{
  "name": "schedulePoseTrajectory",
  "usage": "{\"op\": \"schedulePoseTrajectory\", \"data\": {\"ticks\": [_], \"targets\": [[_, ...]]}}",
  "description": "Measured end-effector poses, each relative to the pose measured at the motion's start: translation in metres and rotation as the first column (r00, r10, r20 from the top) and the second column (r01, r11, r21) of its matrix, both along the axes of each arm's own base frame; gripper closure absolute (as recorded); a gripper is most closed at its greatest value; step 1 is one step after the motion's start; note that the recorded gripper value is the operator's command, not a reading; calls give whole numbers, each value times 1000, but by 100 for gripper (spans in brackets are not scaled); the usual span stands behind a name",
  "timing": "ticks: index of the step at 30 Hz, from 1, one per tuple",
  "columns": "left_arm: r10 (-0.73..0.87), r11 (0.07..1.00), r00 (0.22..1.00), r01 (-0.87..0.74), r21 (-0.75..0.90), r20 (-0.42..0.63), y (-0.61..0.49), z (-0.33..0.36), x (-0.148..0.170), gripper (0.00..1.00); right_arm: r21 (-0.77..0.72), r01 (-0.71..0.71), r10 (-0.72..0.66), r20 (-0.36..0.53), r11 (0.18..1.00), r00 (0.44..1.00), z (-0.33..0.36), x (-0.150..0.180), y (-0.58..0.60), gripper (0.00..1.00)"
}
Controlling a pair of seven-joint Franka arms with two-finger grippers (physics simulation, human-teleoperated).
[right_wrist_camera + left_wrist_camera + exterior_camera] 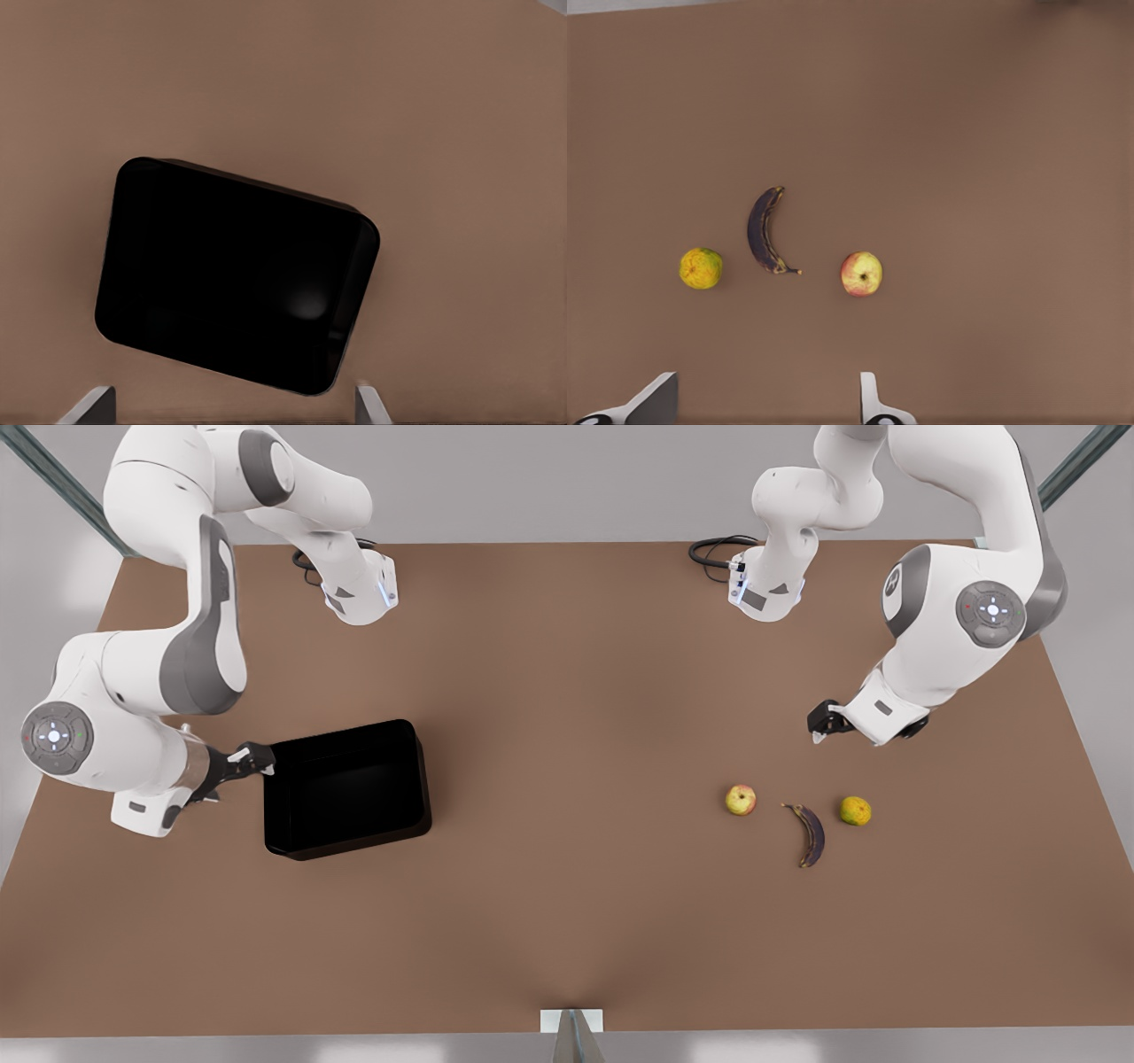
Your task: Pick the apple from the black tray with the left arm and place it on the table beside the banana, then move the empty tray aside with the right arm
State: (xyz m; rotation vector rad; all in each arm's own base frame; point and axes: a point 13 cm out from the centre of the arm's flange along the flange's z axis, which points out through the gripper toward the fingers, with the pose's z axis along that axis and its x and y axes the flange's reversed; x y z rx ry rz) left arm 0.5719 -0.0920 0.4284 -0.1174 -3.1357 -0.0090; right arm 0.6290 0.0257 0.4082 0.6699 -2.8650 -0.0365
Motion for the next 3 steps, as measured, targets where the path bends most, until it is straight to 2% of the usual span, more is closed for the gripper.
{"op": "schedulePoseTrajectory", "data": {"ticks": [3], "targets": [[-3, 1000, 1000, 3, 2, 4, -2, 1, 2, 0, -21, 23, -23, -7, 1000, 1000, 0, -2, -5, 0]]}}
